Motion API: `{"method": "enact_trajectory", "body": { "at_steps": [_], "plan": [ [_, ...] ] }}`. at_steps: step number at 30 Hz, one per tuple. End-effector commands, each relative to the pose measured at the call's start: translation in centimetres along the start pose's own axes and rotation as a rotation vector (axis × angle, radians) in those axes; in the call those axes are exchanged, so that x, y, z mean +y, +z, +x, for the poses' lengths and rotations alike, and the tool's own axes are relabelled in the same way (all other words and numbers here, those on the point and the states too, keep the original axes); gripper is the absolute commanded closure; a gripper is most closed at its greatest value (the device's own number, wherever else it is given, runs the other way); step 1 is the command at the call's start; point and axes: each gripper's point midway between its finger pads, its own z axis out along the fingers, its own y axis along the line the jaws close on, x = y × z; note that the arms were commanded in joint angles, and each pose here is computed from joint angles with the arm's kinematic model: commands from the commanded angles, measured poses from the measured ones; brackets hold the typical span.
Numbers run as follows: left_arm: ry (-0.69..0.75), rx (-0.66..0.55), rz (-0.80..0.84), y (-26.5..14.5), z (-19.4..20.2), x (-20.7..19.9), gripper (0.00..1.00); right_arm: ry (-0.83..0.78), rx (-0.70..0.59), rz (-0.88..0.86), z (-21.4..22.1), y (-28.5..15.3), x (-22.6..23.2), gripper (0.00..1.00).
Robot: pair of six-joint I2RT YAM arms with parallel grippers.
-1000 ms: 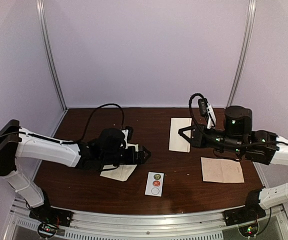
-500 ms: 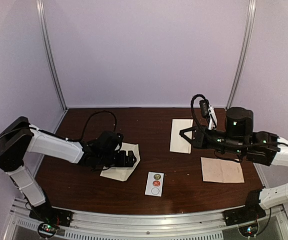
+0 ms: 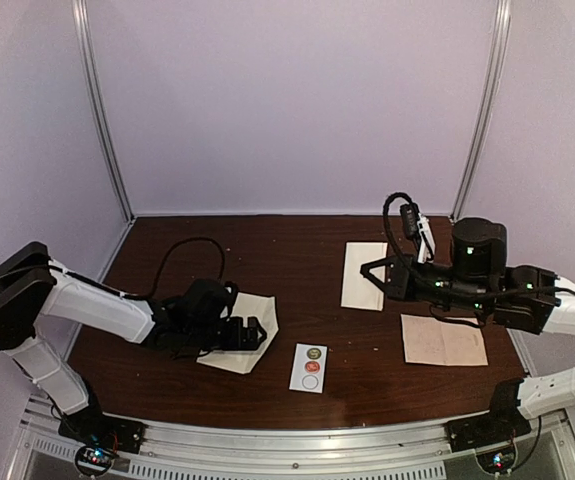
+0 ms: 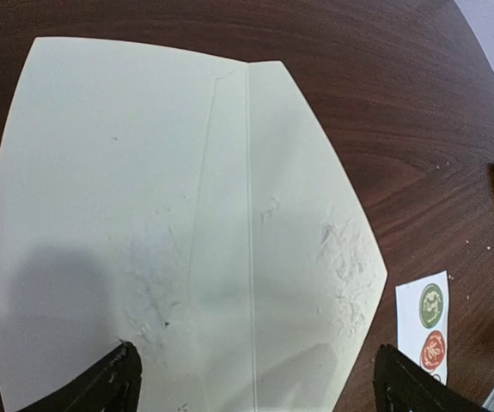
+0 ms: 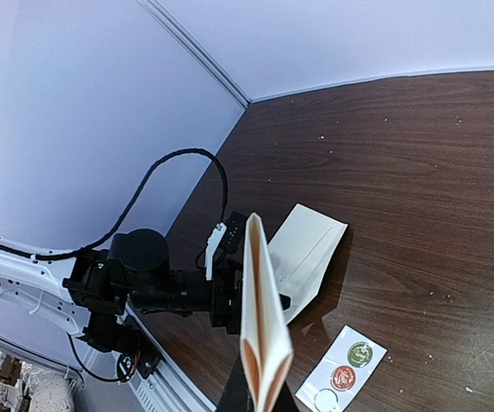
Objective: Place the letter into the envelope and seal it
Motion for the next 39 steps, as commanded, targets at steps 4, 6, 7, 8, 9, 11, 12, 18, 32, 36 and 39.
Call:
{"method": "enact_trajectory", "body": {
  "at_steps": [4,6,7,8,9,11,12,18,32,36,39],
  "plan": [
    [-0.115,0.183,0.004,-1.9,8.3,0.3,0.04,0.017,-0.002,0.007,0.4,-0.3,-0.6,1.0],
    [-0.146,0.205,0.013,-2.3,9.8,-0.3,0.04,0.019,0.001,0.008,0.6,-0.2,-0.7,1.0],
    [-0.153,0.212,0.016,-2.5,10.5,-0.7,0.04,0.023,0.0,0.007,0.6,-0.3,-0.8,1.0],
    [-0.156,0.218,0.022,-2.7,11.0,-1.1,0.04,0.025,0.001,0.006,0.7,-0.3,-0.8,1.0],
    [-0.16,0.221,0.027,-2.9,11.4,-1.5,0.04,0.027,0.003,0.007,0.8,-0.3,-0.9,1.0],
    [-0.156,0.215,0.036,-3.4,11.5,-2.3,0.04,0.028,0.008,0.01,1.0,-0.3,-1.1,1.0],
    [-0.155,0.21,0.033,-3.6,11.3,-2.6,0.04,0.029,0.009,0.013,1.1,-0.3,-1.2,1.0],
    [-0.15,0.113,0.069,-6.3,7.4,-4.9,0.04,0.043,0.026,0.009,1.4,-0.2,-1.1,1.0],
    [-0.082,0.002,0.043,-7.4,0.3,-0.4,0.14,0.192,0.179,-0.062,5.3,4.4,0.6,1.0],
    [-0.092,0.016,0.071,-6.5,0.5,0.6,0.29,0.241,0.231,-0.04,7.5,6.0,0.3,1.0],
    [-0.064,0.024,0.075,-5.9,0.6,0.5,0.31,0.279,0.25,-0.031,8.6,7.0,0.2,1.0]
  ]
}}
